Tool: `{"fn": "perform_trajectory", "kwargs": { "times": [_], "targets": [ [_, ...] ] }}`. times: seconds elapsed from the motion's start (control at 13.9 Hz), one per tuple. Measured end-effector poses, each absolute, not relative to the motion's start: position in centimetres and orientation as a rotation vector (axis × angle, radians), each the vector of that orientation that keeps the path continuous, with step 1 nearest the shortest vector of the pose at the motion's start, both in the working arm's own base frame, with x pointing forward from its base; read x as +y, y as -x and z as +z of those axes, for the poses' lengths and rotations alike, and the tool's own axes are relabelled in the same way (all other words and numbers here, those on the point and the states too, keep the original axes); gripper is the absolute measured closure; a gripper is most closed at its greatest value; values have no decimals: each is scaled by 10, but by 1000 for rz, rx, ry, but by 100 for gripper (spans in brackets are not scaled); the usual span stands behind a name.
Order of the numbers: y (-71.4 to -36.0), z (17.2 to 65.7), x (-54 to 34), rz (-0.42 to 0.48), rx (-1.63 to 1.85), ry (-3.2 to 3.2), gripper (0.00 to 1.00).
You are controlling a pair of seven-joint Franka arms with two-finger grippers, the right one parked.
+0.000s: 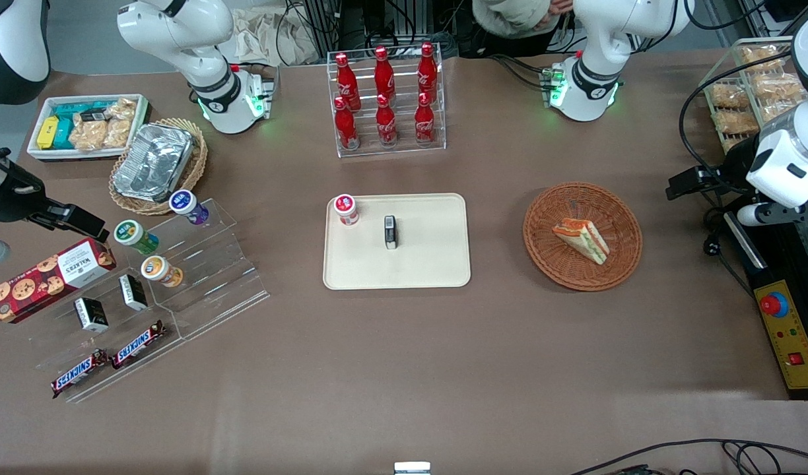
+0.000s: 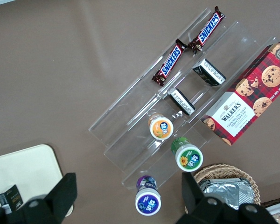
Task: Place sandwich from basket to tray
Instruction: 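Move the left gripper over the sandwich in the wicker basket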
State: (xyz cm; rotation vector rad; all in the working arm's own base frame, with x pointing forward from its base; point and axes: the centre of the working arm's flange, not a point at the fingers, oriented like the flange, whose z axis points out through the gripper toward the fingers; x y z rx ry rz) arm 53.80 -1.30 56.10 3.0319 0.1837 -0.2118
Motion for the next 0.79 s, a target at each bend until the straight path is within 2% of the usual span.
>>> {"fn": "perform_trajectory", "kwargs": {
  "times": [0.5,0.65,0.79],
  "targets": [
    [-540,556,-13,-226,208,-3034,0],
    [-543,542,-15,-266,269,-3038,0],
    [-545,514,-24,-268,352,-3040,0]
  ]
}}
